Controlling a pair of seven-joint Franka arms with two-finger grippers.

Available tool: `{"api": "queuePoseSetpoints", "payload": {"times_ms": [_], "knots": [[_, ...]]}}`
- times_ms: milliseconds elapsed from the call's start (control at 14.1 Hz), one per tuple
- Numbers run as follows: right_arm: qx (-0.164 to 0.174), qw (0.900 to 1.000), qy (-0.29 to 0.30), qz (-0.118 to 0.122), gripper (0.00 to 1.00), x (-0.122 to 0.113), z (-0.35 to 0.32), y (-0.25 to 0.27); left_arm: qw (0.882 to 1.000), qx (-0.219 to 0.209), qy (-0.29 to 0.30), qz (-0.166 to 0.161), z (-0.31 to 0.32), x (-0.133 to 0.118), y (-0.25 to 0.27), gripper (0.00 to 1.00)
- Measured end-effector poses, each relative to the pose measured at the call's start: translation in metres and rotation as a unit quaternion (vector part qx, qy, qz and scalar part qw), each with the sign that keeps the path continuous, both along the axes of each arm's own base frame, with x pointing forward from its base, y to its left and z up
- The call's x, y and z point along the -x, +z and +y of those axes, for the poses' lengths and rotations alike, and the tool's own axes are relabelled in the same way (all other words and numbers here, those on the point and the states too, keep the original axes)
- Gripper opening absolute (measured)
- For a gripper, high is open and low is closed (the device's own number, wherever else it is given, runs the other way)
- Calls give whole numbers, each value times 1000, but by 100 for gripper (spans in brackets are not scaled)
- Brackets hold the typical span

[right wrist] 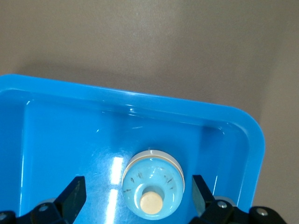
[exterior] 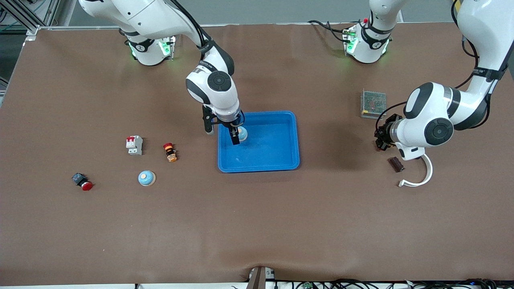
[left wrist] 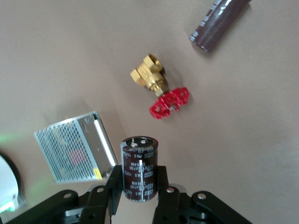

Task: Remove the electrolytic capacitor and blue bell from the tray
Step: 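Grasp the second capacitor with the left gripper while the right grasps the bell, then set the capacitor by the valve while the right gripper lifts the bell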

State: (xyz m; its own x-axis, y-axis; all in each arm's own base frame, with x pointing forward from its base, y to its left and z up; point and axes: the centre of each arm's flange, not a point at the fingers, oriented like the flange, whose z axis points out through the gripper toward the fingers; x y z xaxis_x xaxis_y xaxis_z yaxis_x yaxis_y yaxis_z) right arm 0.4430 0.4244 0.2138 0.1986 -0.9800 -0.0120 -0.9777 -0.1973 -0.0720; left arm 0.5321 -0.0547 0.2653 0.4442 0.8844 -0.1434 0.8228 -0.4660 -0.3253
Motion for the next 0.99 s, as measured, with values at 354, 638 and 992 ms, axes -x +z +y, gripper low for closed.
{"api": "queuePoseSetpoints", "payload": {"times_ms": [354, 638, 992], "knots": [[2, 1000, 3, 4, 100, 1, 5, -15, 997, 6, -67, -23, 6, 31, -33, 34], [7, 1000, 2, 0, 100, -2, 8, -23, 993, -7, -112, -34, 5, 49, -53, 34], [7, 1000, 3, -1, 100, -4, 10, -32, 990, -4, -140, -33, 8, 53, -70, 34]]}}
